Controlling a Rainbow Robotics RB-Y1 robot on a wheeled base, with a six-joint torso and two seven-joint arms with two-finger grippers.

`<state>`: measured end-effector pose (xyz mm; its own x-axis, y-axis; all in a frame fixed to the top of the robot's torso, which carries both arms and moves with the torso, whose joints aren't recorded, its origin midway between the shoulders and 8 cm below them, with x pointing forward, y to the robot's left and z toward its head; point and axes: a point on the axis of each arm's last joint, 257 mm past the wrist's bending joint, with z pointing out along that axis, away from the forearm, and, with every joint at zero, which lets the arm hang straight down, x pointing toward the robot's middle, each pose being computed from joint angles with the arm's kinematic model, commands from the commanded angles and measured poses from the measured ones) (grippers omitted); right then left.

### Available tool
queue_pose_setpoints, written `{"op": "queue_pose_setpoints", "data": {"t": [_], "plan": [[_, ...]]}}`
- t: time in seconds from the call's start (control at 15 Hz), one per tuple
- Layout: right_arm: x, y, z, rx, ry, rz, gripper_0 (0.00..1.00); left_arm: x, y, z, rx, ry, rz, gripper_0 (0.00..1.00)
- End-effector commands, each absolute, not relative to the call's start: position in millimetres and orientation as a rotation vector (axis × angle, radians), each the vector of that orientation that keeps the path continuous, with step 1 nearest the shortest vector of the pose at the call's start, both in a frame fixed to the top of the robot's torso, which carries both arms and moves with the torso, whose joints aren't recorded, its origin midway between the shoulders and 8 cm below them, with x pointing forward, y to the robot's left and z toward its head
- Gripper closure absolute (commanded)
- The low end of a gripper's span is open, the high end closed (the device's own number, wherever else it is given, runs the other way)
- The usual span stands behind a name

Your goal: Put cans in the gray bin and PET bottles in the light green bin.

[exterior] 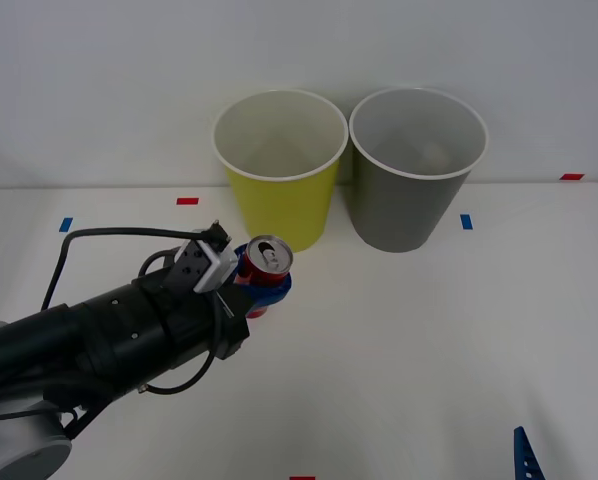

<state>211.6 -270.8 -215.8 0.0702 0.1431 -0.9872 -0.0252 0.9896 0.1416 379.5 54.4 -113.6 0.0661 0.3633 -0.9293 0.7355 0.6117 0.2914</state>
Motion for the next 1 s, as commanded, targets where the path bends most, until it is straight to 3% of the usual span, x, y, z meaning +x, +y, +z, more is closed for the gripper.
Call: {"op": "queue_pose_setpoints", "data": {"t": [0.07, 0.27, 0.67, 1.0], "plan": [[212, -271, -216, 0.096, 1.496, 0.127, 0.00, 368, 64, -67, 0.935, 1.568, -0.348, 1.00], [212, -271, -216, 0.096, 1.496, 0.127, 0.00, 367, 78, -36, 0.892, 1.565, -0.359, 1.00], [212, -271, -216, 0.096, 1.496, 0.127, 0.00, 367, 81, 43, 0.810, 1.414, -0.456, 1.00], [212, -271, -216, 0.096, 1.496, 0.127, 0.00, 351, 72, 92, 0.773, 1.308, -0.587, 1.00]]}}
